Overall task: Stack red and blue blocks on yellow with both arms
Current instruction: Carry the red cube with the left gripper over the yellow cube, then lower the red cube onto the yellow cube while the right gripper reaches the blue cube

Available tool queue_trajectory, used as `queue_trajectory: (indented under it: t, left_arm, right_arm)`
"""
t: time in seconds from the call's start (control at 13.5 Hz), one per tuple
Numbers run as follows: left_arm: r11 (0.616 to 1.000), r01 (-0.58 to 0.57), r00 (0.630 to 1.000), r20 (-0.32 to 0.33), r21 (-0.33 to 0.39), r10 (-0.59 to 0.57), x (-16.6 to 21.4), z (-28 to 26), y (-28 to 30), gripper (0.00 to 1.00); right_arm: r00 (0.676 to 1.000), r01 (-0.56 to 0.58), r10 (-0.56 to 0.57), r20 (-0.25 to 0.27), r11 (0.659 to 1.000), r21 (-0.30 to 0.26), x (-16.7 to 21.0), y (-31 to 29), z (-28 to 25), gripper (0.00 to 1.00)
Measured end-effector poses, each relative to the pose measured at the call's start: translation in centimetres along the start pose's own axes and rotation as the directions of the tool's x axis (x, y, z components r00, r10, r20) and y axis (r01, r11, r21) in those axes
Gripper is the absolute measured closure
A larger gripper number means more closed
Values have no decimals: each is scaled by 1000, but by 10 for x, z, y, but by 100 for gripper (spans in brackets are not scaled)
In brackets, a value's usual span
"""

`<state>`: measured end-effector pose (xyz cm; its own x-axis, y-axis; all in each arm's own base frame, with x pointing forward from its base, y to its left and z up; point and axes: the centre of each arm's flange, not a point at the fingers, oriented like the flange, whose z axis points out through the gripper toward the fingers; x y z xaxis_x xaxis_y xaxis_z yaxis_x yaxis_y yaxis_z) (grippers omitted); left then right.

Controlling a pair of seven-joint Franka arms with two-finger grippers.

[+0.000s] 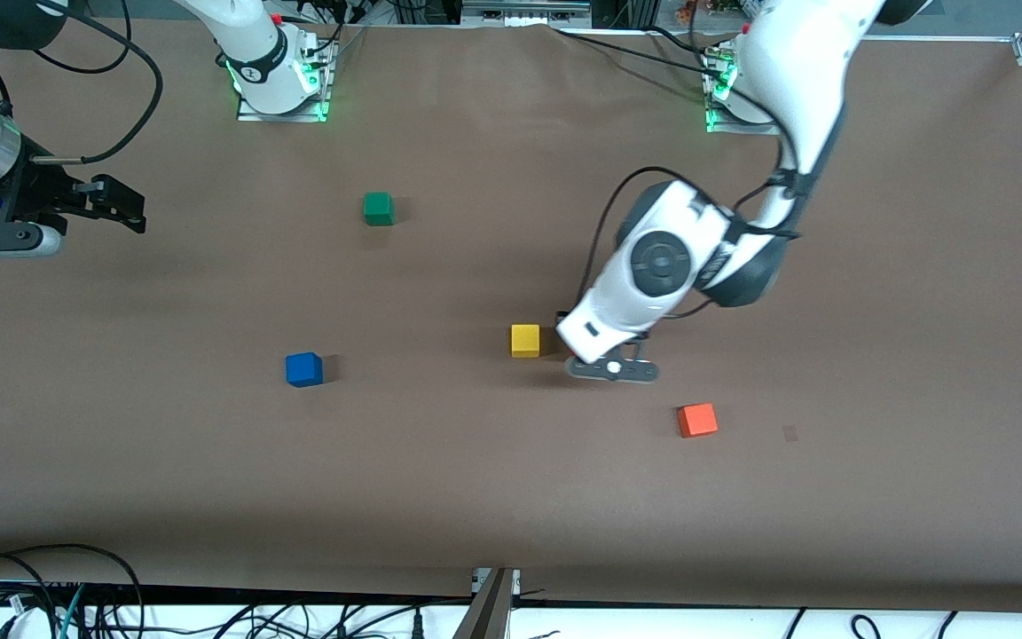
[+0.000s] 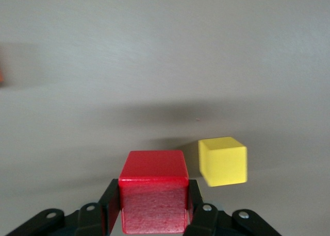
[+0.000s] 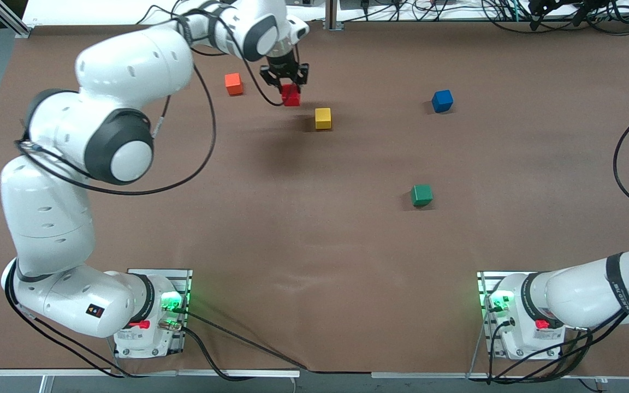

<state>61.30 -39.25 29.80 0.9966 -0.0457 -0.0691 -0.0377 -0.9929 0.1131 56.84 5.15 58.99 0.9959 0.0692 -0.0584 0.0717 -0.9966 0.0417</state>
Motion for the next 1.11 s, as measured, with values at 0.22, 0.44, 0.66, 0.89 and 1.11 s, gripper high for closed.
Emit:
queue_trajectory:
  t: [0.22,0.44,0.66,0.89,1.11]
  left_arm:
    - [1000,0,1000,3,4,0,-5,18,28,44]
    - [999,-2,1000,5,39,2,-6,23,42,44]
    - [996,18,1000,9,87,-19,-12,26,65,44]
    - [995,48,999,3,90,-49,-12,34,76,44]
    - [993,77,997,3,91,-78,-10,40,77,44]
  right_arm:
    - [998,32,-31,-51,999,5,4,-18,-6,0]
    - [996,34,-32,-82,999,28,7,-22,-9,0]
    - [996,35,-33,-79,999,30,7,-22,-9,0]
    - [996,36,-34,-78,999,30,7,-22,-9,0]
    - [996,37,-35,-78,999,29,7,-22,-8,0]
